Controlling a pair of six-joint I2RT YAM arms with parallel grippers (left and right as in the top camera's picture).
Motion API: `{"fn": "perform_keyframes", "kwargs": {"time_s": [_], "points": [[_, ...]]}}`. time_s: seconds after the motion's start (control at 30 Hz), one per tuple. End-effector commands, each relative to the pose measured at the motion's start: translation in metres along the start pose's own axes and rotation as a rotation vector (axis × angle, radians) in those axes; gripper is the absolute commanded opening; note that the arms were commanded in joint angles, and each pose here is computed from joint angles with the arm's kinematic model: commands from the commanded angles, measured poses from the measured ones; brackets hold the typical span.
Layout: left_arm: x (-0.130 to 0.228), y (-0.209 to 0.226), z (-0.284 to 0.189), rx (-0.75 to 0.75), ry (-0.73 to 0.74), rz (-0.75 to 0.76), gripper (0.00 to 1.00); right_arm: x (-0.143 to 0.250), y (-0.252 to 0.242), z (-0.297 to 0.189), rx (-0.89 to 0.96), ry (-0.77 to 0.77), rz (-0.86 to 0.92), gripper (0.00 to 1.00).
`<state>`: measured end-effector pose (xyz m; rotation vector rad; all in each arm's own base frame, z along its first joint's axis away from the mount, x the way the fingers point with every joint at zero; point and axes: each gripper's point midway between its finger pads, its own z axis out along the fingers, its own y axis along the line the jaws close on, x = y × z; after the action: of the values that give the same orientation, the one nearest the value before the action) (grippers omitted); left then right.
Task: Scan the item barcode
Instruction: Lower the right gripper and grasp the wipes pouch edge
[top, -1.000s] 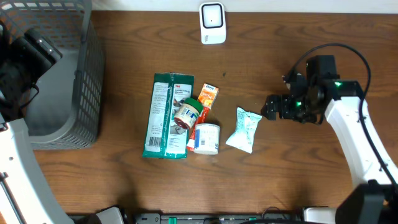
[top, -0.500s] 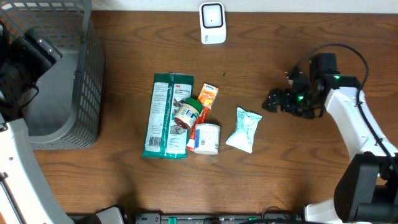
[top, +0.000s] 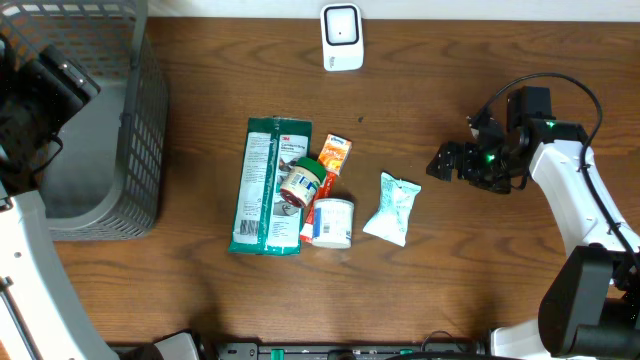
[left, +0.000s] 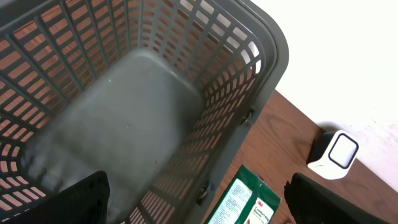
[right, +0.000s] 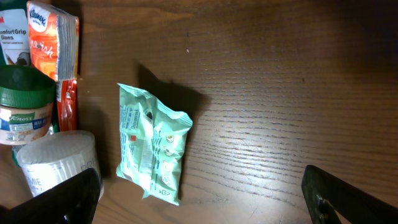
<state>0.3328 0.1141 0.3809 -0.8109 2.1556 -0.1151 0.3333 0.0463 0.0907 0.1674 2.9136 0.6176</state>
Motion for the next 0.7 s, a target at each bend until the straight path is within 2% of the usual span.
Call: {"fn": "perform_keyframes", "kwargs": {"time_s": [0.0,0.67], "points": [[-0.001,0.002,0.000,-0.005,-0.001,-0.012,0.88,-0.004,0.005,-0.002,-0.019,-0.007,0.005,0.99],[-0.001,0.002,0.000,-0.005,-0.001,-0.012,0.88,0.041,-0.008,0.043,-0.067,0.074,0.037,0.99]]}}
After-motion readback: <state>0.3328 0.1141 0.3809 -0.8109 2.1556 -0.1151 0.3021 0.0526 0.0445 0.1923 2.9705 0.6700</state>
